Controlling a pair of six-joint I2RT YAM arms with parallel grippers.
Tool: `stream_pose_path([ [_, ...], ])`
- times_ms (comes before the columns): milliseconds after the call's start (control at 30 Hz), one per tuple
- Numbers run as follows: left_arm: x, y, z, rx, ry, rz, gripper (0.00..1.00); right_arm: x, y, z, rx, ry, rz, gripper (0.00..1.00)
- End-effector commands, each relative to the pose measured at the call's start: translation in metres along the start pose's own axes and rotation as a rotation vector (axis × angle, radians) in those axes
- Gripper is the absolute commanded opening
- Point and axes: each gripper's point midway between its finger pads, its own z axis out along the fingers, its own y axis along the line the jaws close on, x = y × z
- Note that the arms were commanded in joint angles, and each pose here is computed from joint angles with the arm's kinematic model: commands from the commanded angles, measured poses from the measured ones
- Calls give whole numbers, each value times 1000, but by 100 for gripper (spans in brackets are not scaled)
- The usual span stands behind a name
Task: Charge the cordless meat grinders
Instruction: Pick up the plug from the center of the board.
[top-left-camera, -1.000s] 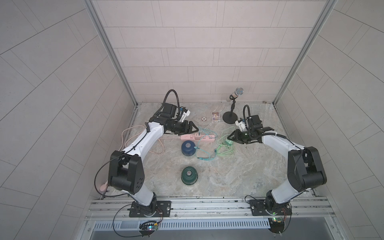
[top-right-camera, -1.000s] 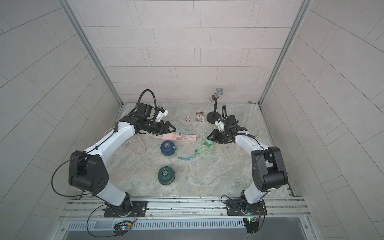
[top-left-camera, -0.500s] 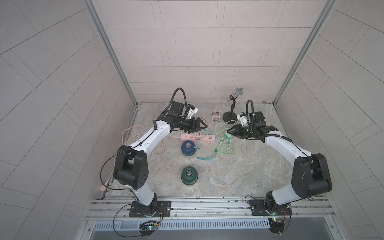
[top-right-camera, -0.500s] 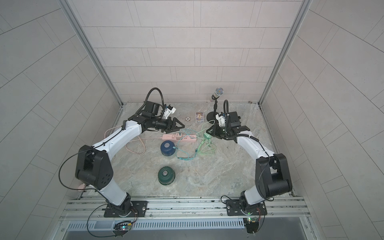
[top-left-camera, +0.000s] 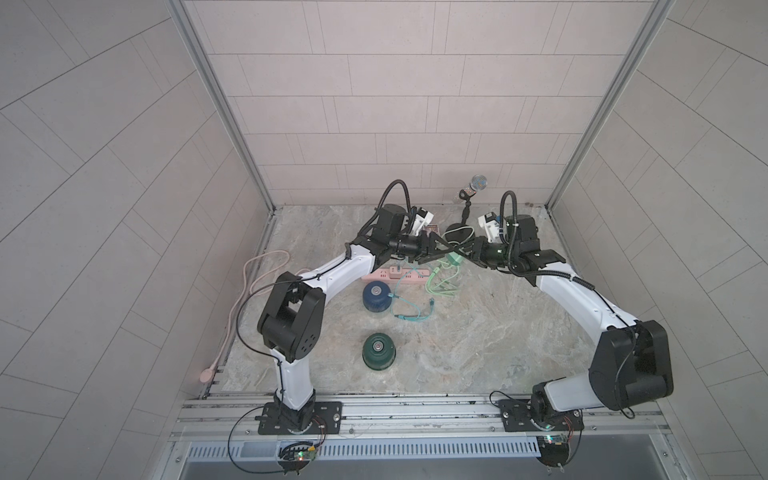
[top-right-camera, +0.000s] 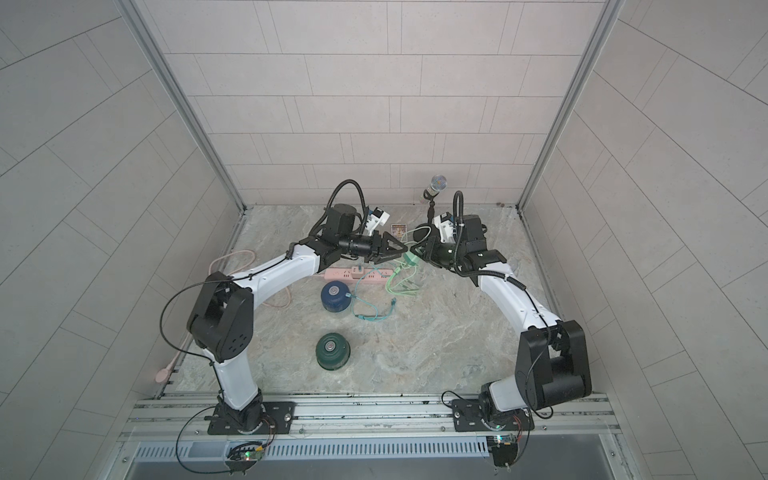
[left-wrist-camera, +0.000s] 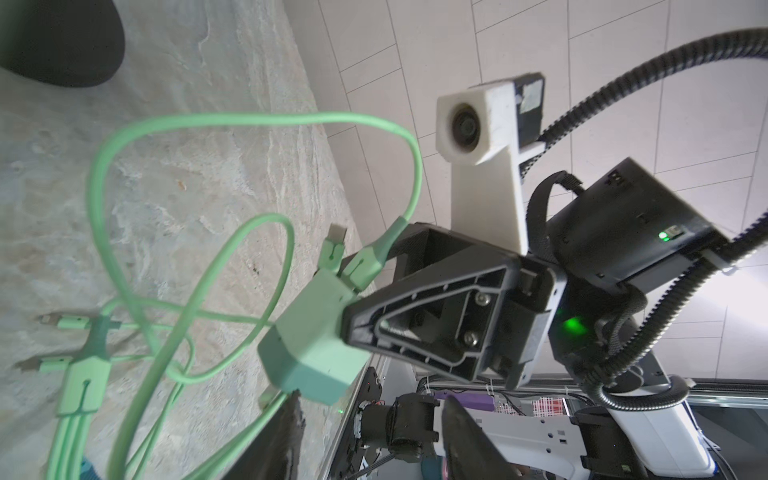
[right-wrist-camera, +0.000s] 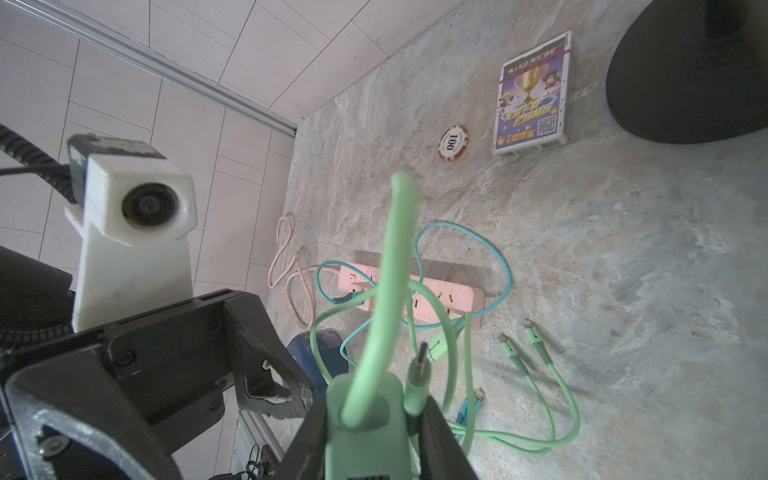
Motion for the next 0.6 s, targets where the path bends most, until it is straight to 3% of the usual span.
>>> stream_pose_path([
  [0, -15, -21, 3, 76, -61, 23, 55, -1, 12, -9, -42, -19, -8, 16],
  [567, 35, 32, 20, -67, 64, -26, 52, -15, 23, -41, -70, -121, 16, 17],
])
